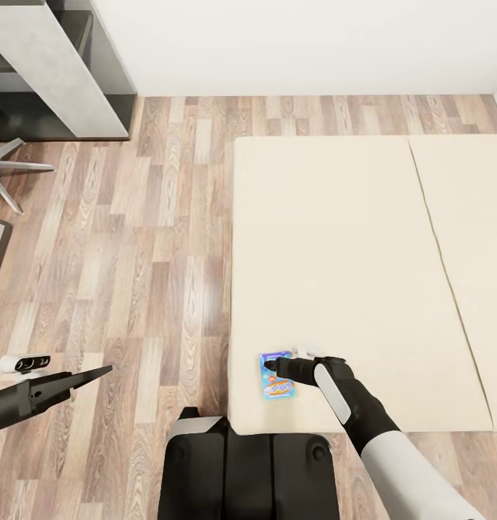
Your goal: Put all the toys in the child's room - the three board games (two on the bed and one on the table), the two jigsaw puzzles on the table, and the tennis ball on the table - inside the toy box on the table in the child's room.
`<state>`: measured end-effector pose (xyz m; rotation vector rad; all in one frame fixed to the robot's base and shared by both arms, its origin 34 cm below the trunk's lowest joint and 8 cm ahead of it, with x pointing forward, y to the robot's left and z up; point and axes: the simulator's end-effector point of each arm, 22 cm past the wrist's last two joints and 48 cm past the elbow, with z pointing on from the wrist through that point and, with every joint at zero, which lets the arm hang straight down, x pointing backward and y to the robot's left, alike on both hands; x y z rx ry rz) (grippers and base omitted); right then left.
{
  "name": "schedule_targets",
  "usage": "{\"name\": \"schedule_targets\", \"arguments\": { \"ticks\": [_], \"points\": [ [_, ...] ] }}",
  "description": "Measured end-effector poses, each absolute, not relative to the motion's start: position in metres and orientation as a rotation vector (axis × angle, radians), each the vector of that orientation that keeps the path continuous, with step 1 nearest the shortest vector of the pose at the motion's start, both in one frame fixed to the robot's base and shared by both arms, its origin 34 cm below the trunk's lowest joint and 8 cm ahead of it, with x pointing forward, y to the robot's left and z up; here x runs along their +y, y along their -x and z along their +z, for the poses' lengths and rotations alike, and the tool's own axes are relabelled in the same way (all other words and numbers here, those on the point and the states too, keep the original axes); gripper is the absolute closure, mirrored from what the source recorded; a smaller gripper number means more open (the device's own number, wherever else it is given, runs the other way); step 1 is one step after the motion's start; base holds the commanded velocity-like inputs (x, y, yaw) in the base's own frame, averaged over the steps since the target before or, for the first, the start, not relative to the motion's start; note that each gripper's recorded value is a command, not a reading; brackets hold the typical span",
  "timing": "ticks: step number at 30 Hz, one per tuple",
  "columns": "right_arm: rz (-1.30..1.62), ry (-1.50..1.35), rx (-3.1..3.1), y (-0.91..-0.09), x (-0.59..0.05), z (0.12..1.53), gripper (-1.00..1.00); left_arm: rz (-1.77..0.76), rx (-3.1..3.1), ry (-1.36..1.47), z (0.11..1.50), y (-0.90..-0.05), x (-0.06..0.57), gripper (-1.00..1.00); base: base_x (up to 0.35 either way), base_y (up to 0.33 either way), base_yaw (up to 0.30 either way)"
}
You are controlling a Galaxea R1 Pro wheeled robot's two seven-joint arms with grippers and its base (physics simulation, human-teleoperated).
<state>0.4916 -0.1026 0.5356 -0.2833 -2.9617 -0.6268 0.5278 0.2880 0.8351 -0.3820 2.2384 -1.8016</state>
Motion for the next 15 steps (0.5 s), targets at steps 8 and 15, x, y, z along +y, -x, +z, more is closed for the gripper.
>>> {"name": "schedule_targets", "arguments": {
  "ticks": [8,15],
  "points": [
    [-0.627,0.283,-2.961,-0.4914,-0.1025,0.5356,-1.00,-1.802,2.238,0.382,0.8351,-0.5278,0.2880,-1.00,0.000,0.005,0.000],
    [-0.626,0.284,-2.962,-0.4915,-0.1026,0.5355,-1.00,-1.802,2.238,0.382,0.8350,-0.5277,0.2878,-1.00,0.000,0.000,0.000]
  ]
}}
